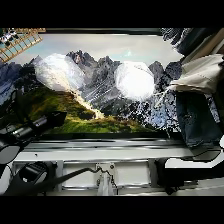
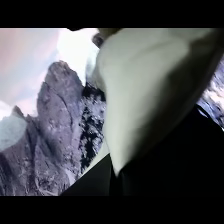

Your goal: Fold the clothes and pants, and hang the long-sleeved shirts on hangers.

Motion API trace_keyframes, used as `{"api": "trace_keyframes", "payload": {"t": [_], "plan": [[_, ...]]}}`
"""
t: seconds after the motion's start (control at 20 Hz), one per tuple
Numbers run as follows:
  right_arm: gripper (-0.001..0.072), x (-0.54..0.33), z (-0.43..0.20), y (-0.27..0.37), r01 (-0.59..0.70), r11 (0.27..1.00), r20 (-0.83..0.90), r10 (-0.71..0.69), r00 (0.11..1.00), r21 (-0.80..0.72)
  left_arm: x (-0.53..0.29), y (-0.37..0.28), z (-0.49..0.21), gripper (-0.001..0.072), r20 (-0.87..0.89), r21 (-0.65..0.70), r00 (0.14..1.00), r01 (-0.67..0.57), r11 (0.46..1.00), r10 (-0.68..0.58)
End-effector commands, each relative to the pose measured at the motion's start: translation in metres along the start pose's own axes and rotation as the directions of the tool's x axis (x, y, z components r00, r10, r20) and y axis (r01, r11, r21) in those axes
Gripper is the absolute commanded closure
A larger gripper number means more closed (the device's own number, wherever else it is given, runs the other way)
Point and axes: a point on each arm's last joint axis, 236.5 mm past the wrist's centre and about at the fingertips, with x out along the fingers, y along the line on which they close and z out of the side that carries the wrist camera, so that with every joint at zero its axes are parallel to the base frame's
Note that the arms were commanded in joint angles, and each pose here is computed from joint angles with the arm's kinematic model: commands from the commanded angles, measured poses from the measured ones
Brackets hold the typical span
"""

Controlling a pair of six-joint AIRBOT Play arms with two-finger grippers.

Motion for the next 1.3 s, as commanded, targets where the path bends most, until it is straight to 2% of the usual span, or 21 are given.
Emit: {"api": "trace_keyframes", "payload": {"t": [0.0, 0.2, 0.4, 0.55, 0.7, 0.75, 0.85, 0.95, 1.05, 1.15, 1.25], "plan": [[0.0702, -0.017, -0.03, -0.043, 0.083, 0.989, -0.114, -0.069, 0.991, 0.12, 0.004, -0.005, 0.002, 0.0471, 0.001, -0.001, 1.0, 0.019, 1.0, -0.019], [0.0702, -0.036, -0.087, -0.106, 0.248, 0.946, -0.16, -0.217, 0.963, 0.207, 0.004, -0.006, 0.002, 0.048, 0.003, 0.01, 1.0, 0.024, 1.0, -0.024], [0.0703, -0.061, -0.157, -0.175, 0.384, 0.849, -0.11, -0.37, 0.922, 0.363, 0.004, -0.009, 0.001, 0.048, -0.003, 0.0, 0.999, 0.034, 0.999, -0.034], [0.0701, -0.06, -0.22, -0.205, 0.415, 0.764, -0.146, -0.398, 0.906, 0.494, 0.004, -0.009, 0.001, 0.048, -0.003, 0.0, 0.999, 0.034, 0.999, -0.034], [0.0697, -0.045, -0.261, -0.21, 0.437, 0.735, -0.213, -0.384, 0.898, 0.518, 0.004, -0.01, -0.001, 0.048, -0.01, -0.006, 0.999, 0.04, 0.999, -0.04], [0.0611, -0.044, -0.267, -0.213, 0.451, 0.733, -0.228, -0.39, 0.892, 0.509, 0.004, -0.013, -0.003, 0.048, -0.017, -0.003, 0.998, 0.052, 0.999, -0.052], [0.0123, -0.049, -0.265, -0.217, 0.472, 0.735, -0.232, -0.412, 0.881, 0.487, 0.003, -0.021, -0.007, 0.048, -0.035, 0.011, 0.995, 0.088, 0.996, -0.088], [0.0119, -0.064, -0.244, -0.217, 0.477, 0.742, -0.203, -0.435, 0.877, 0.471, 0.003, -0.024, -0.009, 0.048, -0.043, 0.017, 0.994, 0.102, 0.995, -0.101], [0.0129, -0.085, -0.19, -0.205, 0.414, 0.77, -0.076, -0.435, 0.897, 0.486, 0.003, -0.025, -0.008, 0.048, -0.042, 0.046, 0.994, 0.104, 0.994, -0.102], [0.0143, -0.105, -0.107, -0.161, 0.166, 0.82, 0.183, -0.312, 0.932, 0.548, 0.001, -0.029, -0.005, 0.0482, -0.037, 0.101, 0.993, 0.115, 0.988, -0.112], [0.0205, -0.131, -0.031, -0.098, -0.086, 0.871, 0.428, -0.15, 0.891, 0.484, -0.002, -0.042, 0.009, 0.0483, -0.033, 0.143, 0.992, 0.122, 0.982, -0.119]]}}
